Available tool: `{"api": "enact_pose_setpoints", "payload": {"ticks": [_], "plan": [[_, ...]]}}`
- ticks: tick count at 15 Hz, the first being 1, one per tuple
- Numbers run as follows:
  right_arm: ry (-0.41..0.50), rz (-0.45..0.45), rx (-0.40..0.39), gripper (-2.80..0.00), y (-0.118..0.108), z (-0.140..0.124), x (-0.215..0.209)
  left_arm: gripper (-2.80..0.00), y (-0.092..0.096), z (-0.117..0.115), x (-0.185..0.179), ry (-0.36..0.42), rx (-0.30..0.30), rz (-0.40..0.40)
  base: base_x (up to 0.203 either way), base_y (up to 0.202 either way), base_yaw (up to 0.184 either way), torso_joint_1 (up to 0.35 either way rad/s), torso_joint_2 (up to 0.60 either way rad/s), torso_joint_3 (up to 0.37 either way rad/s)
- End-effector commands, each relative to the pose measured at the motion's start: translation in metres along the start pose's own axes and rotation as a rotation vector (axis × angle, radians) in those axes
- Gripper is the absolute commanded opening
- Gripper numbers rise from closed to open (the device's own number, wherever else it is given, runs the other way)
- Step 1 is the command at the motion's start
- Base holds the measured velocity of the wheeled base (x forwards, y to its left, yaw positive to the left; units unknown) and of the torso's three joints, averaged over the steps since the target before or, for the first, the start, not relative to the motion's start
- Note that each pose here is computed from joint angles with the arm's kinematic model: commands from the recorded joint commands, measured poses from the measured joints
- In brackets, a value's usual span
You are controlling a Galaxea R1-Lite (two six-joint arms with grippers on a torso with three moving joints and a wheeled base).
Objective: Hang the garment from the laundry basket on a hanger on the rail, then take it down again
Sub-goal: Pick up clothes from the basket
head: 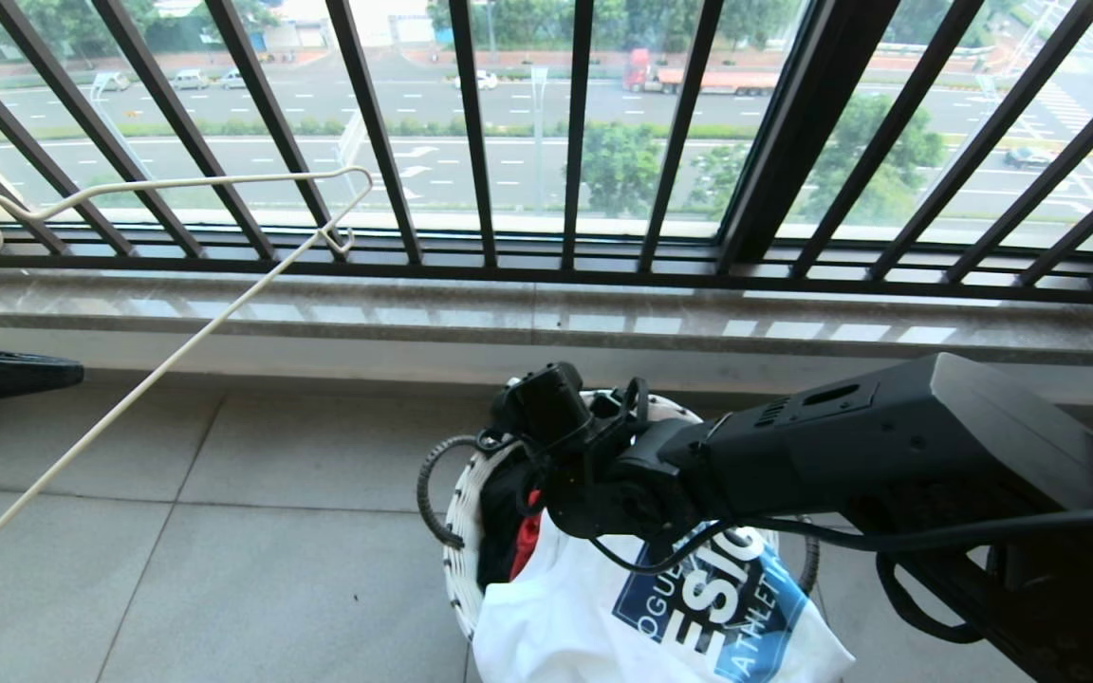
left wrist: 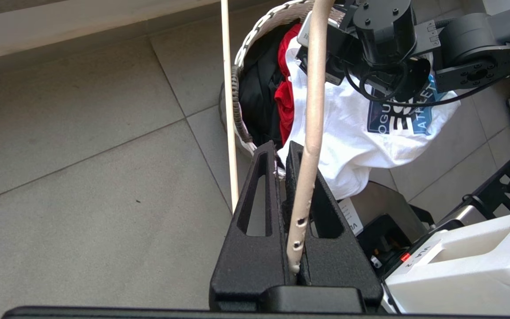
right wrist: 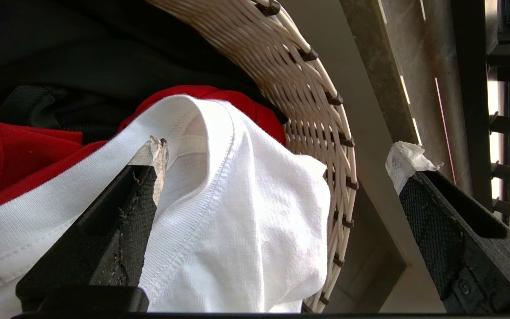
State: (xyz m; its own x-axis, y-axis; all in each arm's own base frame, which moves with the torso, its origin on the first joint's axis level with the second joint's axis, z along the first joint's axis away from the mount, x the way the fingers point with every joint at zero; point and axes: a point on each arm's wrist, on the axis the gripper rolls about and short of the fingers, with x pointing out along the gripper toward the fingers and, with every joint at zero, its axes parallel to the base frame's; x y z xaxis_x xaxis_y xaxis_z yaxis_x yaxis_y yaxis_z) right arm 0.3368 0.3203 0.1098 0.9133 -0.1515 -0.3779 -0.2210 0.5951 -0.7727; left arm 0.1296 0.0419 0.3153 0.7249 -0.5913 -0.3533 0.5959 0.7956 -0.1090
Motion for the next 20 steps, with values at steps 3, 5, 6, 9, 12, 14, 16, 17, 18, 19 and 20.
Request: {"api": "enact_pose_setpoints", "payload": {"ticks": [3, 5, 6, 9, 12, 14, 16, 17, 18, 19, 20], "plan": [[0.015, -0.009, -0.005, 0.0, -0.001, -0.003, 0.006, -2.8, -0.001, 0.0, -0.001, -0.002, 0.002, -0.003, 0.0, 0.0, 0.0, 0.0, 0.0, 0.0], [0.024, -0.014, -0.006, 0.0, -0.003, -0.005, 0.01, -2.8, -0.001, 0.0, -0.001, -0.002, 0.002, -0.003, 0.0, 0.0, 0.0, 0.0, 0.0, 0.0], [0.03, -0.021, 0.002, 0.0, -0.006, -0.005, 0.015, -2.8, -0.001, 0.0, -0.001, -0.002, 0.002, -0.003, 0.0, 0.0, 0.0, 0.0, 0.0, 0.0], [0.04, -0.038, 0.011, 0.0, -0.013, -0.005, 0.025, -2.8, -0.001, 0.0, -0.001, -0.002, 0.002, -0.003, 0.0, 0.0, 0.0, 0.0, 0.0, 0.0], [0.037, -0.046, 0.023, 0.0, -0.016, -0.003, 0.027, -2.8, -0.001, 0.0, -0.001, -0.002, 0.002, -0.003, 0.0, 0.0, 0.0, 0.0, 0.0, 0.0], [0.038, -0.047, 0.023, 0.0, -0.015, -0.002, 0.03, -2.8, -0.001, 0.0, -0.001, -0.002, 0.002, -0.003, 0.0, 0.0, 0.0, 0.0, 0.0, 0.0], [0.038, -0.047, 0.016, 0.0, -0.015, -0.003, 0.029, -2.8, -0.001, 0.0, -0.001, -0.002, 0.002, -0.003, 0.0, 0.0, 0.0, 0.0, 0.0, 0.0], [0.039, -0.047, 0.017, -2.8, -0.015, -0.003, 0.029, -2.8, -0.001, 0.0, -0.001, -0.002, 0.002, -0.003, 0.0, 0.0, 0.0, 0.0, 0.0, 0.0], [0.038, -0.047, 0.016, -2.8, -0.015, -0.003, 0.029, -2.8, -0.001, 0.0, -0.001, -0.002, 0.002, -0.003, 0.0, 0.0, 0.0, 0.0, 0.0, 0.0], [0.038, -0.047, 0.016, -2.8, -0.015, -0.003, 0.029, -2.8, -0.001, 0.0, -0.001, -0.003, 0.001, -0.001, 0.0, 0.0, 0.0, 0.0, 0.0, 0.0], [0.037, -0.046, 0.016, -2.8, -0.015, -0.002, 0.029, -2.8, -0.001, 0.0, -0.001, -0.003, 0.0, 0.001, 0.0, 0.0, 0.0, 0.0, 0.0, 0.0]]}}
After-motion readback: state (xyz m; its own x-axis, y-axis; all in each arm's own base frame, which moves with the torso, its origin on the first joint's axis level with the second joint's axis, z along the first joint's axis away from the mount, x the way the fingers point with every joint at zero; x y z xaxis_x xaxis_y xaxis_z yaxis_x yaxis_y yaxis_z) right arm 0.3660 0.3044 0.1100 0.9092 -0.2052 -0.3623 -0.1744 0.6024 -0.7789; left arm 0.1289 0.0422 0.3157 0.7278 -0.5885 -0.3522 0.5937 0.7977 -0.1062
